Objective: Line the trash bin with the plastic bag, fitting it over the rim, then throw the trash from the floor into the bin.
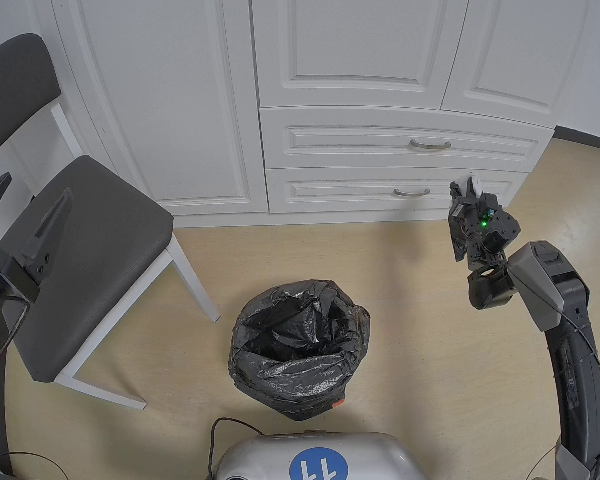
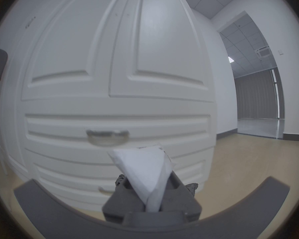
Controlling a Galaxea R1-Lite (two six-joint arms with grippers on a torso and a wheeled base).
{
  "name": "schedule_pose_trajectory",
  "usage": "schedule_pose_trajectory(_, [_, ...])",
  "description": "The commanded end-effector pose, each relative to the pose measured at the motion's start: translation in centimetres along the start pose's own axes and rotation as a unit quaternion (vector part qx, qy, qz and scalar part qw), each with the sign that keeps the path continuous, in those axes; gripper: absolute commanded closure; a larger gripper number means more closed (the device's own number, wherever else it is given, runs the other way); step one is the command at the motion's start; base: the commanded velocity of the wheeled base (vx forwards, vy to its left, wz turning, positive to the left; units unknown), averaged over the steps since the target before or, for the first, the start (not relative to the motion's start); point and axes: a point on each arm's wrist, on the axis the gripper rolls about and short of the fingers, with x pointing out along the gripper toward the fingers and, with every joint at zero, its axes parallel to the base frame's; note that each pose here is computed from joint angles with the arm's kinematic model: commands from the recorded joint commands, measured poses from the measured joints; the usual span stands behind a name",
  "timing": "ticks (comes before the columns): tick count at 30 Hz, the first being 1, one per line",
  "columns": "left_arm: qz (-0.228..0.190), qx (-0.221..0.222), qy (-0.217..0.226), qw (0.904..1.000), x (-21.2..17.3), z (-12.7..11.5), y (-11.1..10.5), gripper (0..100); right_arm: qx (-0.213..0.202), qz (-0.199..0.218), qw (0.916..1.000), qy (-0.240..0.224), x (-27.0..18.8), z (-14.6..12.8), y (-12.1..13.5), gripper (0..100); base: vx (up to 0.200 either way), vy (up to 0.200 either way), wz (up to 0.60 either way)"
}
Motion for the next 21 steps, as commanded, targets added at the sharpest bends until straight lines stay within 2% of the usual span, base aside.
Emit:
schedule_pose_trajectory(1, [0.003,-0.001,-0.009,1.0000,-0.3,0.4,0.2,0,0.018,0.026,0.9992,-0.024,0.0,4.7,2.9,100,0.000,0.000,0.00])
schedule_pose_trajectory(2, [0.004,-0.002,-0.013,0.9999,-0.3,0.5,0.2,0,0.025,0.038,0.9987,-0.022,-0.5,6.2,4.2,100,0.000,0.000,0.00])
schedule_pose_trajectory(5, [0.007,-0.003,-0.021,0.9998,-0.5,0.8,0.4,0,0.042,0.054,0.9974,-0.022,-1.2,8.5,5.8,100,0.000,0.000,0.00])
schedule_pose_trajectory(13, [0.008,0.017,-0.034,0.9993,-1.0,1.3,0.5,0,0.065,0.090,0.9937,-0.006,-3.6,12.8,8.4,100,0.000,0.000,0.00])
schedule_pose_trajectory(17, [0.010,0.024,-0.040,0.9988,-1.2,1.5,0.7,0,0.107,0.113,0.9879,0.001,-5.2,15.3,10.1,100,0.000,0.000,0.00])
schedule_pose_trajectory(18, [0.010,0.024,-0.040,0.9988,-1.2,1.5,0.7,0,0.107,0.113,0.9879,0.001,-5.2,15.3,10.1,100,0.000,0.000,0.00])
schedule_pose_trajectory(21, [0.011,0.029,-0.045,0.9985,-1.4,1.7,0.7,0,0.153,0.136,0.9786,0.018,-6.9,16.7,11.3,100,0.000,0.000,0.00])
